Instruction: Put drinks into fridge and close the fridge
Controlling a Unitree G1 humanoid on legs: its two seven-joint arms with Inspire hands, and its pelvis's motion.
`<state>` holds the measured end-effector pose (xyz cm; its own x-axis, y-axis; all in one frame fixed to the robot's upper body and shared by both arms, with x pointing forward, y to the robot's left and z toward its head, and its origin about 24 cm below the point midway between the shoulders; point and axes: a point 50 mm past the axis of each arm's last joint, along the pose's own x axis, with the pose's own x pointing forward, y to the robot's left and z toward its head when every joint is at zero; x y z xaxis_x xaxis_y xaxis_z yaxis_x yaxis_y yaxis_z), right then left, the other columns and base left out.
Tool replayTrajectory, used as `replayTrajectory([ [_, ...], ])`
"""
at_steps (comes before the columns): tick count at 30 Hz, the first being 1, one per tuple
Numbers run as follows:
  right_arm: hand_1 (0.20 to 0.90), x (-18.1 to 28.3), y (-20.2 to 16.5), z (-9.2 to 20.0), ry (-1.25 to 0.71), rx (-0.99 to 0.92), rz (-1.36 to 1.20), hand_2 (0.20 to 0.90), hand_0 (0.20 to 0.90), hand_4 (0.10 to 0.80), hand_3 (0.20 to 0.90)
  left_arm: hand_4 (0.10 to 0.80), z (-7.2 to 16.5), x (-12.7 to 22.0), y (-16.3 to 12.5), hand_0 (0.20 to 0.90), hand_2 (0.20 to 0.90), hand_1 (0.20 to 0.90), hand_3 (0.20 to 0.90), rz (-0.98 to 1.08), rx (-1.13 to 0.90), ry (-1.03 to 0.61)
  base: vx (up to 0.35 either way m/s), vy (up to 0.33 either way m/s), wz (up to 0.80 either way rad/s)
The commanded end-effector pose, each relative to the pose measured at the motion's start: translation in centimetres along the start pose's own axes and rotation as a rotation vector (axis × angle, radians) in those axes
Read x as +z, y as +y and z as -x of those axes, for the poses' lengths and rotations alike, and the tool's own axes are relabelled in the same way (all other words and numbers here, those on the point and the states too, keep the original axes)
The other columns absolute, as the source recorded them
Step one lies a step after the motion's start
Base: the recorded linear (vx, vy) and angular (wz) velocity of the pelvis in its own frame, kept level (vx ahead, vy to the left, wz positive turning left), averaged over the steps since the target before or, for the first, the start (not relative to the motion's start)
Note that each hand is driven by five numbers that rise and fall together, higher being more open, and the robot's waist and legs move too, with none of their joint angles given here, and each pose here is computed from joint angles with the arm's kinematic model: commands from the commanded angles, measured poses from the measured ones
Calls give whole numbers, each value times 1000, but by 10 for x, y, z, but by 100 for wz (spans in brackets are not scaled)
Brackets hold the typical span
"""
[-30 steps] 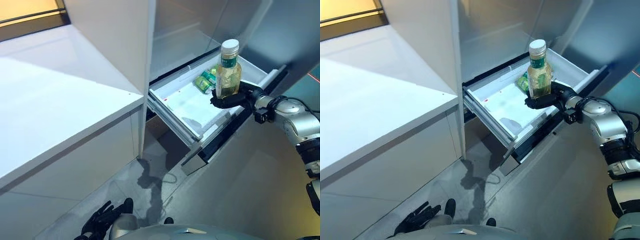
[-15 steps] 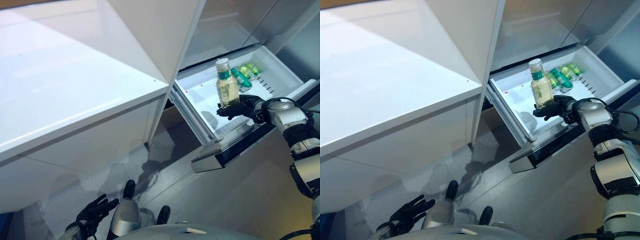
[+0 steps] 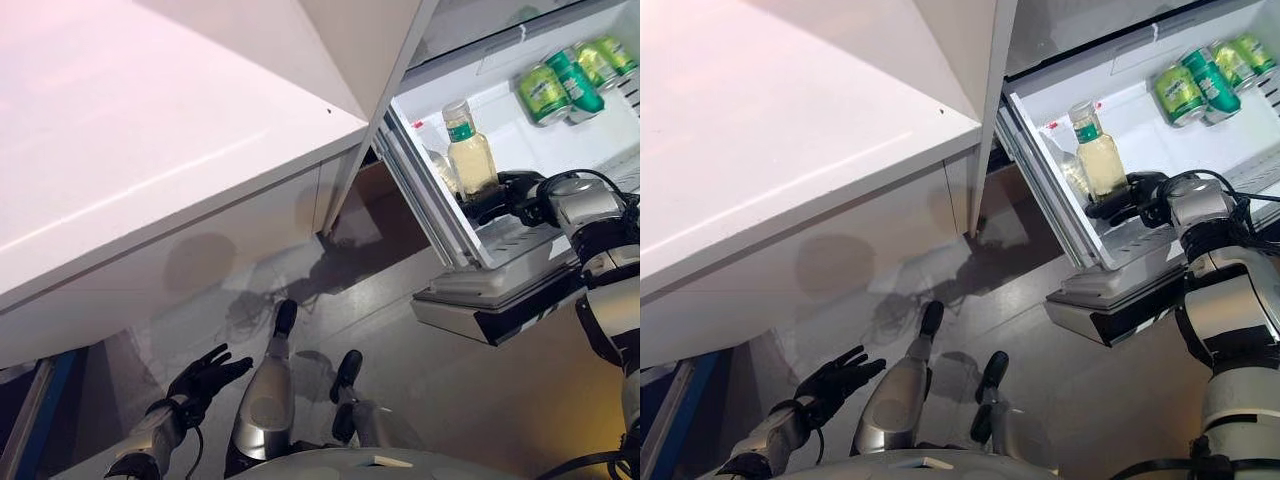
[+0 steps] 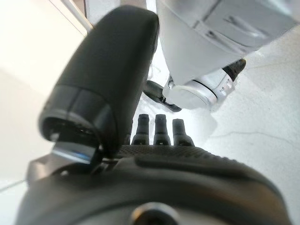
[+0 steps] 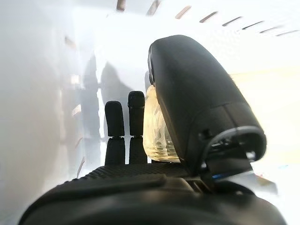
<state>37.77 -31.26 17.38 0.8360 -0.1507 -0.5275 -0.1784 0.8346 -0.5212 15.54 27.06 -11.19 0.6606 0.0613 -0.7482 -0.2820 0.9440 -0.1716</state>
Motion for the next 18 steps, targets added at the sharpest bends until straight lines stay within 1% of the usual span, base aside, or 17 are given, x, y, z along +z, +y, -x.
replayTrajectory([
  [1,300,56,-57,44,-131,-185,98,300,300,100,200,800,9,-12,11,900,900,900,900,-13,16,53,-63,32,-4],
  [9,300,47,-68,48,7,-239,170,300,300,100,200,800,6,2,11,900,900,900,900,-8,30,32,-43,10,2],
  [15,300,40,-74,52,147,-247,261,300,300,100,200,800,5,15,10,900,900,900,900,-24,61,42,22,-41,2],
  [16,300,40,-79,56,172,-257,316,300,300,100,200,800,5,19,12,900,900,900,900,-26,77,43,40,-60,8],
  [18,300,42,-79,58,176,-238,321,300,300,100,200,800,4,23,14,900,900,900,900,-23,92,42,20,-26,7],
])
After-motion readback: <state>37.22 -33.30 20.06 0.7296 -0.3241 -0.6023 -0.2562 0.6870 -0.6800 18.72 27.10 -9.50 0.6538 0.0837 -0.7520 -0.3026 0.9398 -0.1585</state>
